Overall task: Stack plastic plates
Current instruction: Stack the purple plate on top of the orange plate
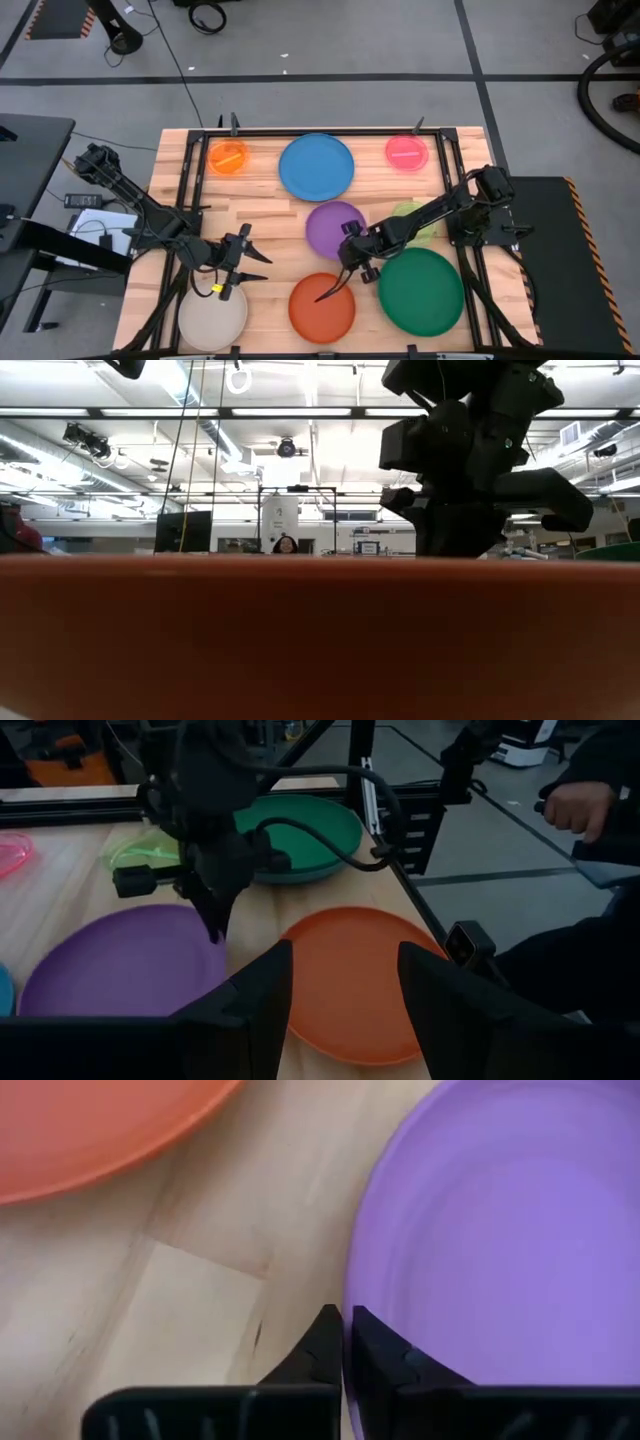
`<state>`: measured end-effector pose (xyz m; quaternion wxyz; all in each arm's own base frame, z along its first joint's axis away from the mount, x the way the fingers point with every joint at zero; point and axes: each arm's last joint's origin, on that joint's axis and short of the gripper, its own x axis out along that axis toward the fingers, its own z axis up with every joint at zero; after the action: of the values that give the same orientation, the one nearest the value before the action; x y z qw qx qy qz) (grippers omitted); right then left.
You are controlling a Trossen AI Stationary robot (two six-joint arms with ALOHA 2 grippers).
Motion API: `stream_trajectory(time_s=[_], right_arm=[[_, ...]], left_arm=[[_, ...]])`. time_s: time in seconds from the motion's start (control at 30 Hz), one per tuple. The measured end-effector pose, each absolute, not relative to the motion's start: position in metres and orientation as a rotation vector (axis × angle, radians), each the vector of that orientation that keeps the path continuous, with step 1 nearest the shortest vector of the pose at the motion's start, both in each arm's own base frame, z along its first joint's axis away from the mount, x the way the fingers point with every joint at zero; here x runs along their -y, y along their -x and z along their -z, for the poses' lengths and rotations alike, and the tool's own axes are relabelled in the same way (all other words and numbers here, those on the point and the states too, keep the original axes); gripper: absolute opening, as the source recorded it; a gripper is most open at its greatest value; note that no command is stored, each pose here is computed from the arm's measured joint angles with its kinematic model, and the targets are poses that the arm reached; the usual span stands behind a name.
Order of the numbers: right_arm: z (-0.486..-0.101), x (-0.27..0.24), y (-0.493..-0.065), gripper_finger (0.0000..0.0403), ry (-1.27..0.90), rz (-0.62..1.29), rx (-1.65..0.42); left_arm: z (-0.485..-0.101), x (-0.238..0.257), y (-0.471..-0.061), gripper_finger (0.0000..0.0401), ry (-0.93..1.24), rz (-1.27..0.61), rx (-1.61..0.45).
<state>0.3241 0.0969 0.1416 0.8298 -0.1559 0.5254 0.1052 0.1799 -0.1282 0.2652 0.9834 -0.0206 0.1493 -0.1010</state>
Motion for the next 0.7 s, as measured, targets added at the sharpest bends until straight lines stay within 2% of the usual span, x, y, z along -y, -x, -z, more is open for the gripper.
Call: stream_trajectory(time_s=[0.1,0.27,0.5,0.7], right_arm=[[-0.152,-0.108,-0.324,0.0013,0.355,-0.237,-1.124],[-0.190,-0.135,-0.328,0.0013,0.400,-0.263,-1.126],[-0.243,-0.180,-0.330,0.0013,0.538,-0.341,-0.960],[-0.240,-0.213,-0.315,0.0013,0.640,-0.503,-0.891]], left_arm=[[-0.265,0.128,-0.180,0.0187,0.041,0.203,-0.301],[-0.264,0.128,-0.179,0.0187,0.032,0.199,-0.315],[-0.268,0.123,-0.174,0.0187,0.032,0.195,-0.307],[-0.280,0.109,-0.162,0.0188,0.058,0.175,-0.279]])
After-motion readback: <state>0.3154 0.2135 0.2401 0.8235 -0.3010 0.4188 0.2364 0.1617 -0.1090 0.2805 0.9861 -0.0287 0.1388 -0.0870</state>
